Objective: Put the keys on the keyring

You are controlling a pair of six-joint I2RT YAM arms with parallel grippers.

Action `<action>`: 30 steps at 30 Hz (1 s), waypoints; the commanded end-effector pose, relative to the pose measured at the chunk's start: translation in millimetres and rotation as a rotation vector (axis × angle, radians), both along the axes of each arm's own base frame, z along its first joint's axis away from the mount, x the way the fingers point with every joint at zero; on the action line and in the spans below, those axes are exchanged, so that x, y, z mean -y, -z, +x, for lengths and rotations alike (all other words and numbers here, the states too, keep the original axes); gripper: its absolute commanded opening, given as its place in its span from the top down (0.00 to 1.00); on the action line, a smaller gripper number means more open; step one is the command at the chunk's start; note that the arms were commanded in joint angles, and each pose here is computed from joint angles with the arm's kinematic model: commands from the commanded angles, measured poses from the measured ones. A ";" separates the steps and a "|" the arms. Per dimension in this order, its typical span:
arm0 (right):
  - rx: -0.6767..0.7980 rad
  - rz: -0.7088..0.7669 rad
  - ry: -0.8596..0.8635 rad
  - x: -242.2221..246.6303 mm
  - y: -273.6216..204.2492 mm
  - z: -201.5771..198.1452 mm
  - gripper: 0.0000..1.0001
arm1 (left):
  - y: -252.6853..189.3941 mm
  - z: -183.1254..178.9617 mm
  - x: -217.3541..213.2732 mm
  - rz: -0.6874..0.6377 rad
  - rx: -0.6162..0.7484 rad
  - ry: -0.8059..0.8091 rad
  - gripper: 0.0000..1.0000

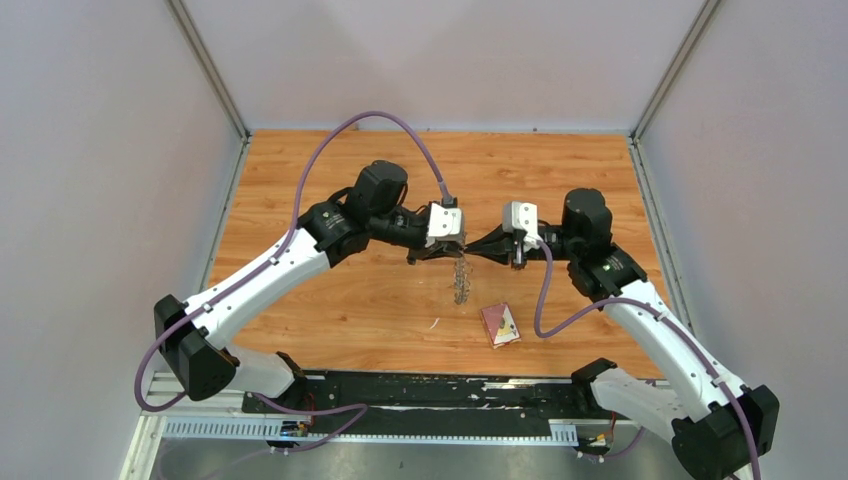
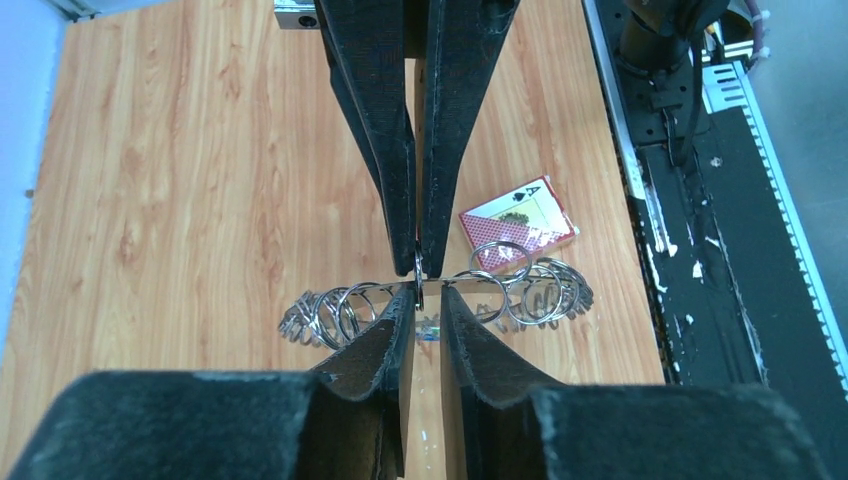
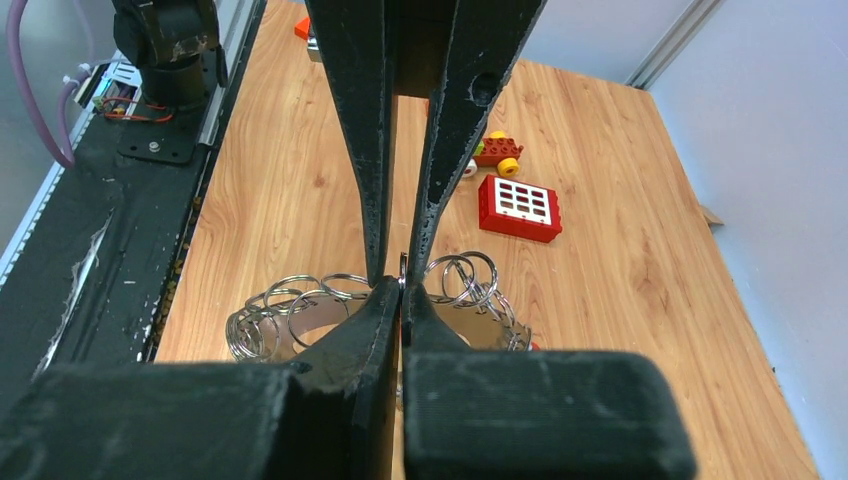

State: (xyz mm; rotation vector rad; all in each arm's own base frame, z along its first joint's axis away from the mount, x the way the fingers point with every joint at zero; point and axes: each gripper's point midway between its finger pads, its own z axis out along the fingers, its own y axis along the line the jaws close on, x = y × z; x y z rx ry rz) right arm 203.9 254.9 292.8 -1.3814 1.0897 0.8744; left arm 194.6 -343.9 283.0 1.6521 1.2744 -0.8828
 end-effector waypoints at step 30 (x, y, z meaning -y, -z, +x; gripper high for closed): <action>-0.001 0.044 0.017 0.1 -8.7 7.9 0.73 | -20.9 19.4 -25.1 0.258 -0.046 -0.248 1.00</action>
